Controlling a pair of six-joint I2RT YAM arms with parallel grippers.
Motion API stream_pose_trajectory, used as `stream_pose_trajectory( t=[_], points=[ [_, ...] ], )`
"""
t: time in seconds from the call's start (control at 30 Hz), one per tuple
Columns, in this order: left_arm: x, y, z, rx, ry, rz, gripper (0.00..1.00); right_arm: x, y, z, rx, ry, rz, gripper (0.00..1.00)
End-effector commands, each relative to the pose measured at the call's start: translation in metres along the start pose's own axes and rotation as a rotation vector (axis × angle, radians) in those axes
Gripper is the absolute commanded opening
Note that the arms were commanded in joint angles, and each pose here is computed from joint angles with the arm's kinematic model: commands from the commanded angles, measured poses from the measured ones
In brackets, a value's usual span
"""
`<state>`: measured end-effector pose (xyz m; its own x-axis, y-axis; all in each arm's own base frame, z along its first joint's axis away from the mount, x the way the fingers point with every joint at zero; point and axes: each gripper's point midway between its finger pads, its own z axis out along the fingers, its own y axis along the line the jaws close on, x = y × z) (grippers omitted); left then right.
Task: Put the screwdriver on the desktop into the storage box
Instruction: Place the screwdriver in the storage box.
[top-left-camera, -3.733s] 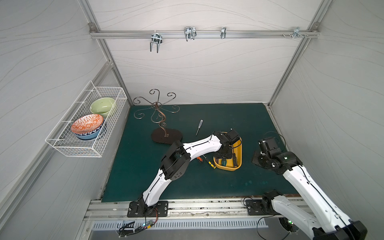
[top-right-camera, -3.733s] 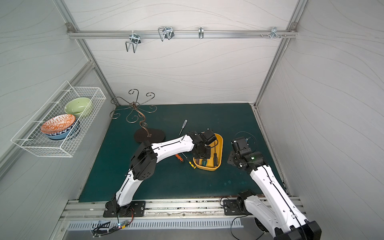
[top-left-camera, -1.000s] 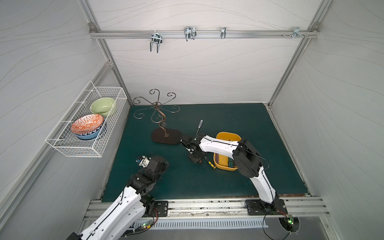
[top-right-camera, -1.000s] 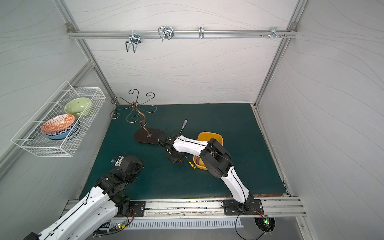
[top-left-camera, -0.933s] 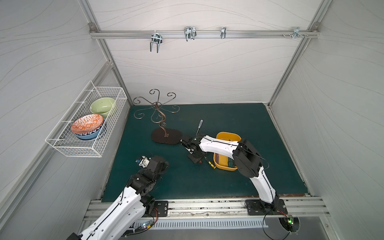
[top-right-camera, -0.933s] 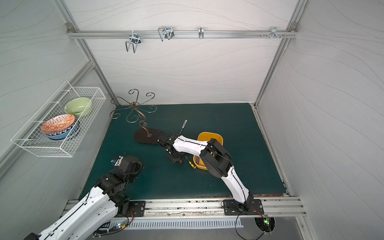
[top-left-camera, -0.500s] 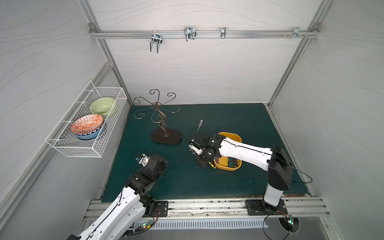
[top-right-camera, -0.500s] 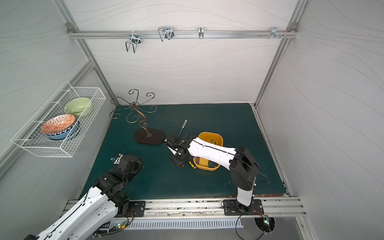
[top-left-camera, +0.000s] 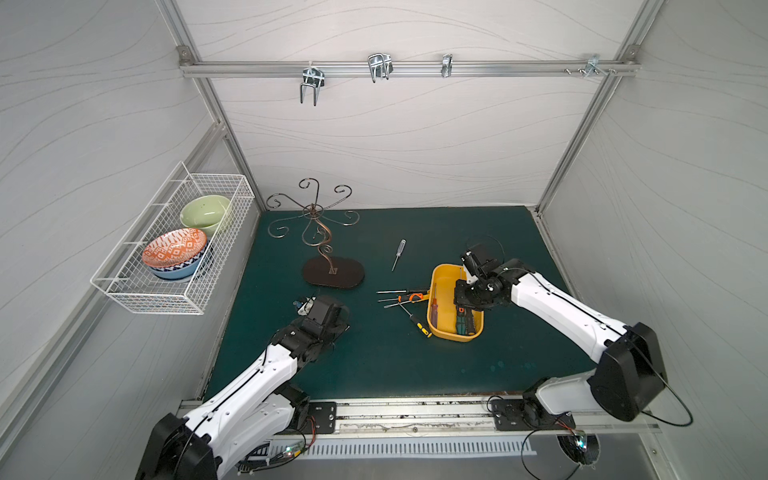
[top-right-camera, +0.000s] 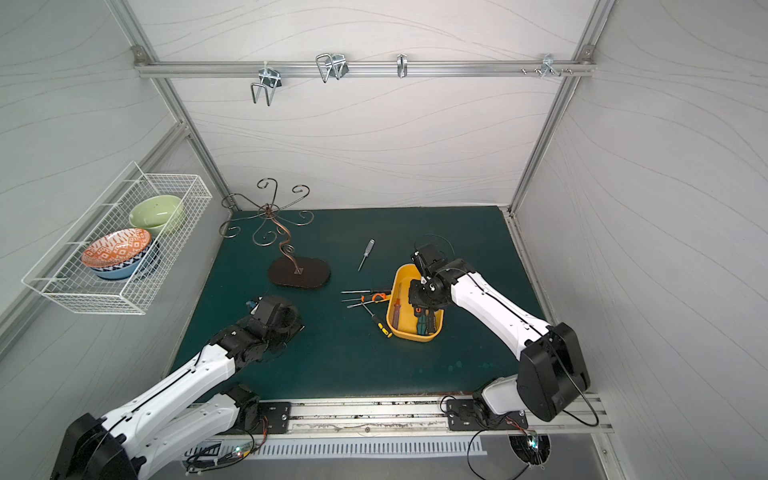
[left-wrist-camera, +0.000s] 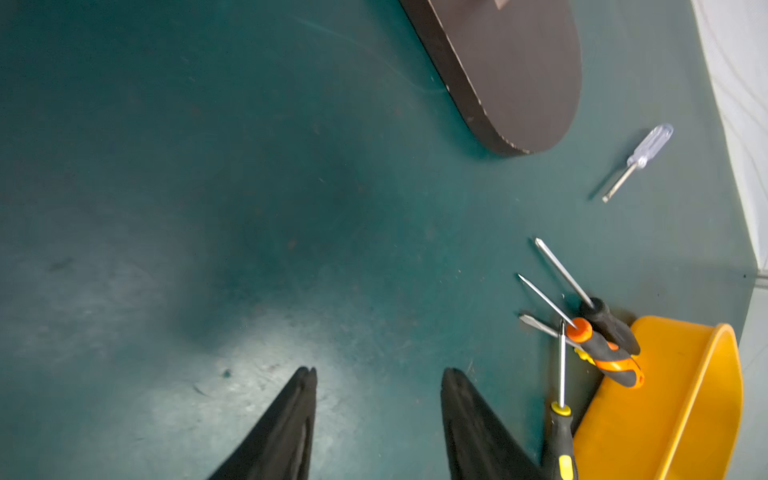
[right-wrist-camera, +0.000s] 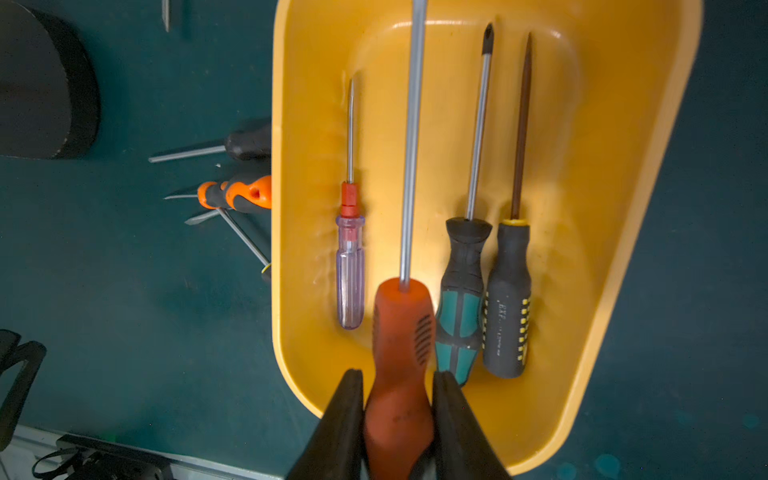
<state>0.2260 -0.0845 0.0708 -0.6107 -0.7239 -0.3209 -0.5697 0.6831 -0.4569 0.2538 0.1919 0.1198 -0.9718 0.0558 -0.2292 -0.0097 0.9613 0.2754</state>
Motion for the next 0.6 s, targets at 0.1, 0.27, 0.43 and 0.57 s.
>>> stream_pose_trajectory(
  t=[0.1,0.27,0.43,0.57],
  points=[
    [0.011,-0.038,-0.002,0.093,0.098,-0.009,0.51,0.001,0.009,0.035,-0.007,0.048,0.038,0.09],
    [0.025,-0.045,-0.002,0.095,0.093,-0.01,0.52,0.001,0.007,0.057,0.029,0.067,0.026,0.2],
    [0.042,-0.053,0.003,0.087,0.134,-0.021,0.52,0.001,0.005,0.072,0.047,0.078,0.02,0.34],
    [0.055,-0.067,0.006,0.081,0.165,-0.007,0.53,0.0,0.004,0.07,0.054,0.069,0.009,0.46]
  ],
)
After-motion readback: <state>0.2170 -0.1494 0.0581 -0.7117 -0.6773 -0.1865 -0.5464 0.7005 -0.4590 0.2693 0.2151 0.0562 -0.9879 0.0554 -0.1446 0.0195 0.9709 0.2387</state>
